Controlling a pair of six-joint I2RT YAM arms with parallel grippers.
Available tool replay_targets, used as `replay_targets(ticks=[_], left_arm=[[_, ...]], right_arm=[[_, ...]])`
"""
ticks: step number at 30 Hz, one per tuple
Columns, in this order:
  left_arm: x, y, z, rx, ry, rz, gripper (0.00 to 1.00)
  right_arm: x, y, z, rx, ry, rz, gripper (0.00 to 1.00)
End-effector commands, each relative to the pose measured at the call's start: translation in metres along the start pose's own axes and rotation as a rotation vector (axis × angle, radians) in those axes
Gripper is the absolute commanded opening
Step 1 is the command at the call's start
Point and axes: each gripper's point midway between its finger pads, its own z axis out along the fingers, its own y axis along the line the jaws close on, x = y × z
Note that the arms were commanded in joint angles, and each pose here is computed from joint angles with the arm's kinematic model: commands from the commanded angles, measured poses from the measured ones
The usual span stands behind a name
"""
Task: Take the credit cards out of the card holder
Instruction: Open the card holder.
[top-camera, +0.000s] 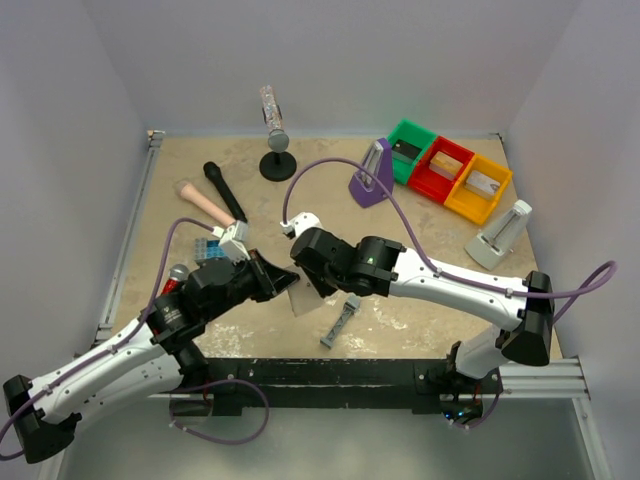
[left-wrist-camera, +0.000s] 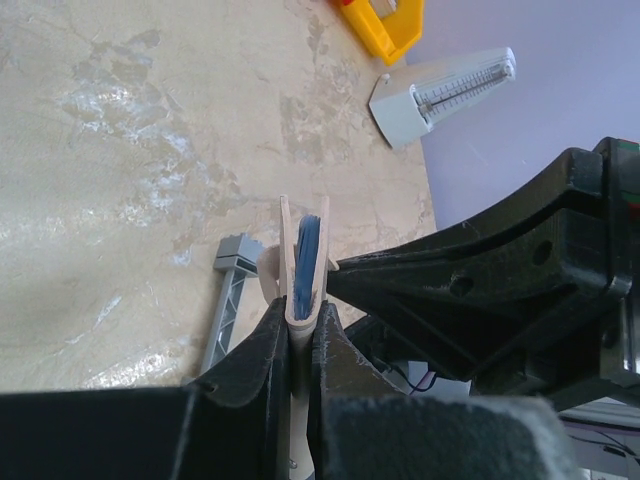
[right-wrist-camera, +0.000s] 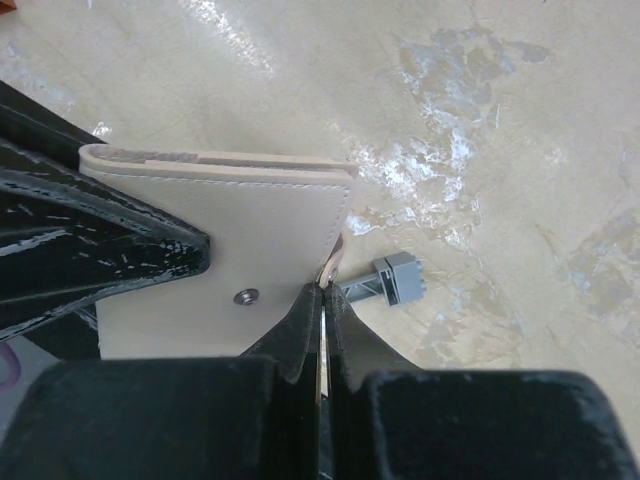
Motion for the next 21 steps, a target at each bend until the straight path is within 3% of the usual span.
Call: replay_targets(ticks=[1,21], left_arm=[[-0.009,-0.028,-0.007,0.107,-0.025,-0.035,0.00],[-0.022,-0.010,-0.020,0.047,-0.102,0.033,0.00]], right_arm=[[-0.002,-0.010,-0.004,0.038,-0.026,0.007,0.00],[0.012,-0.049,-0.032,0.057,-0.085,0.109,0.00]])
